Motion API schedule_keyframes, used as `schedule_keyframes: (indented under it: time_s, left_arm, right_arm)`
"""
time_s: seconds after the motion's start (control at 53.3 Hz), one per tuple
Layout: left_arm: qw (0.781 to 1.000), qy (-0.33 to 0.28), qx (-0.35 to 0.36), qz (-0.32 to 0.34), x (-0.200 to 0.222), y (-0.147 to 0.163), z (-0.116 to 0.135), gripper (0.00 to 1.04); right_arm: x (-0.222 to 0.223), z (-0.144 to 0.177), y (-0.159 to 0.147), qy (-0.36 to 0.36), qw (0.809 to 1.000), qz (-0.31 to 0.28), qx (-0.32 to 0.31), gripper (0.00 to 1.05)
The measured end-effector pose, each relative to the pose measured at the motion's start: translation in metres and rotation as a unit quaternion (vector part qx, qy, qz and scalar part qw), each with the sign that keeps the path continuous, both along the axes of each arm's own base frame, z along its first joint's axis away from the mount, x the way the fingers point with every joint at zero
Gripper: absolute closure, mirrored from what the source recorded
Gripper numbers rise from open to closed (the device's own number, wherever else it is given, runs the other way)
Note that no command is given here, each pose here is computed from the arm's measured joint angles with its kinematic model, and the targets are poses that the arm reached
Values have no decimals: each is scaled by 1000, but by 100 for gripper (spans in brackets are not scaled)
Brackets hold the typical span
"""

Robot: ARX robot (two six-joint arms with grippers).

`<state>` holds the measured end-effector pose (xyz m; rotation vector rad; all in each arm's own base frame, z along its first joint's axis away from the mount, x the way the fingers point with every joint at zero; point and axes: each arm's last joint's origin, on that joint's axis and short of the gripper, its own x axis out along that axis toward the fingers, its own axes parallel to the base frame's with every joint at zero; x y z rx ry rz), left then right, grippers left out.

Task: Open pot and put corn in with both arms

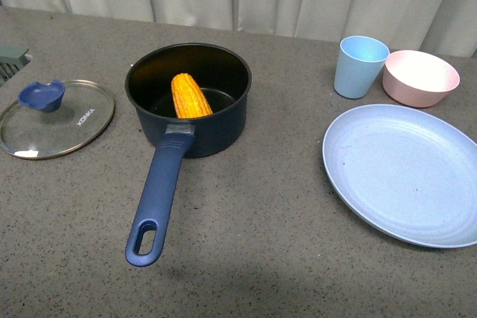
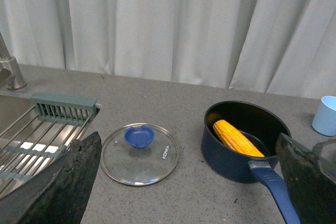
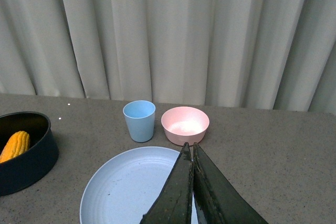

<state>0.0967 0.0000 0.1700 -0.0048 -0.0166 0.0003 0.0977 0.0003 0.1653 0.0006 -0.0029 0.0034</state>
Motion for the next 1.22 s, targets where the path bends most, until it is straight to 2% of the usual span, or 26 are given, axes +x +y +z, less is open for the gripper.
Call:
schedule_keyframes:
  time_s: [0.094,0.15,0.244,0.319,0.637,1.219]
  left_arm:
    - [1000,0,0,0,0,0,0,6]
    - [1000,0,0,0,0,0,0,6]
    - [1000,0,0,0,0,0,0,6]
    - [1000,0,0,0,0,0,0,6]
    - [1000,0,0,0,0,0,0,6]
    - [1000,0,0,0,0,0,0,6]
  right_arm:
    - [0,0,0,0,1000,0,-1,103]
    - [0,0,0,0,1000,0,0,96]
    - [0,0,0,0,1000,0,0,80]
    - [0,0,0,0,1000,0,0,60]
    - [0,0,0,0,1000,0,0,9]
    - [0,0,0,0,1000,0,0,9]
